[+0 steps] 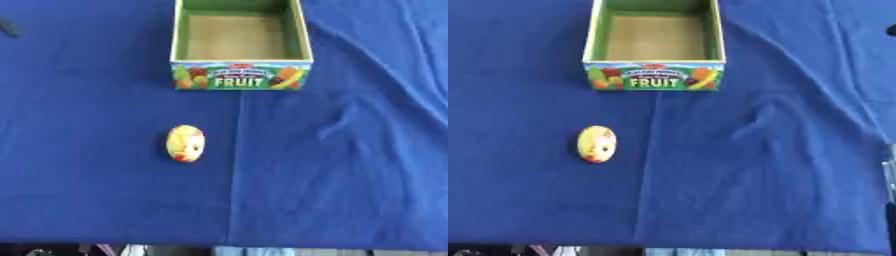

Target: Pick up objects on the table and place them in the box.

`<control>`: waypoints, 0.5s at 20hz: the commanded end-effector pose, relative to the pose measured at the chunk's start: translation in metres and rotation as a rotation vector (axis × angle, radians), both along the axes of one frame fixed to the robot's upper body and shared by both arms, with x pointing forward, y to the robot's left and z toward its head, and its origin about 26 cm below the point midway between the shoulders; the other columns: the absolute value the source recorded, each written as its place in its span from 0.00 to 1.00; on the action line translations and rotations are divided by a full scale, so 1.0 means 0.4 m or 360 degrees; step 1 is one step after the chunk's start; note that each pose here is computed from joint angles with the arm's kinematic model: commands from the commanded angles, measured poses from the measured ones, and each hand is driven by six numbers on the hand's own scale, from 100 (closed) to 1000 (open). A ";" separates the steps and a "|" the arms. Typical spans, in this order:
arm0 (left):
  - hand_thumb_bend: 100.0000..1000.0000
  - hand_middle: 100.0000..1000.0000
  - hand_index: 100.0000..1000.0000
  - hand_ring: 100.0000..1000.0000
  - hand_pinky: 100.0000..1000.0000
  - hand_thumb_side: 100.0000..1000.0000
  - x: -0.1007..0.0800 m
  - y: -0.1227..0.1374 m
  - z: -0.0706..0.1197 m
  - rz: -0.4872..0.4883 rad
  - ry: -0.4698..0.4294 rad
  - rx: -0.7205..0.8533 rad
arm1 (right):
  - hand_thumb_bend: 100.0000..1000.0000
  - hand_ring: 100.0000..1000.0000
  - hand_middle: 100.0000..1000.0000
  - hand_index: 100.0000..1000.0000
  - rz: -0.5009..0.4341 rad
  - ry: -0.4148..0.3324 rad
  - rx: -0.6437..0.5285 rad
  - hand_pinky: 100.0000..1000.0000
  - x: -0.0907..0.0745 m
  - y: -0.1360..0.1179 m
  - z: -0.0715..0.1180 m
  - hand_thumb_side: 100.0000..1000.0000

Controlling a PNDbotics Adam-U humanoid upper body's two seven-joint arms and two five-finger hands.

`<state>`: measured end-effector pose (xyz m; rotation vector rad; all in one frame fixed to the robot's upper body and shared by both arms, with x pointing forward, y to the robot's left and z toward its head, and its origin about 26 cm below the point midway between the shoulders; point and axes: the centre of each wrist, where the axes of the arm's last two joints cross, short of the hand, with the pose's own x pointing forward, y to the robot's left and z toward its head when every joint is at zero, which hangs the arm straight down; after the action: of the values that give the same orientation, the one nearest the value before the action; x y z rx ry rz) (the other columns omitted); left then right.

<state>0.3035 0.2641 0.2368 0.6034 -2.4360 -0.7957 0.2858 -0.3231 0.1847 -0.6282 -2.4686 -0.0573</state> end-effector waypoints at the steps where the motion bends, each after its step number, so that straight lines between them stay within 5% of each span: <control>1: 0.09 0.77 0.83 0.74 0.44 0.96 -0.004 -0.016 0.033 0.0065 -0.0092 0.0396 | 0.00 0.49 0.49 0.76 0.0016 -0.0031 -0.0023 0.63 -0.007 0.001 0.015 0.98; 5: 0.41 0.72 0.90 0.73 0.48 1.00 0.001 -0.051 0.049 0.0132 -0.0121 0.0765 | 0.00 0.49 0.49 0.76 0.0021 -0.0025 -0.0024 0.63 -0.007 0.002 0.013 0.99; 10: 0.56 0.75 0.94 0.75 0.53 1.00 0.002 -0.107 0.054 0.0139 -0.0055 0.1165 | 0.00 0.49 0.48 0.76 0.0032 -0.0017 -0.0024 0.63 -0.007 0.004 0.012 0.99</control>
<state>0.3074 0.2251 0.2521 0.9374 -2.1139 -1.5897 0.2852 -0.3219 0.1818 -0.6139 -2.4593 -0.0470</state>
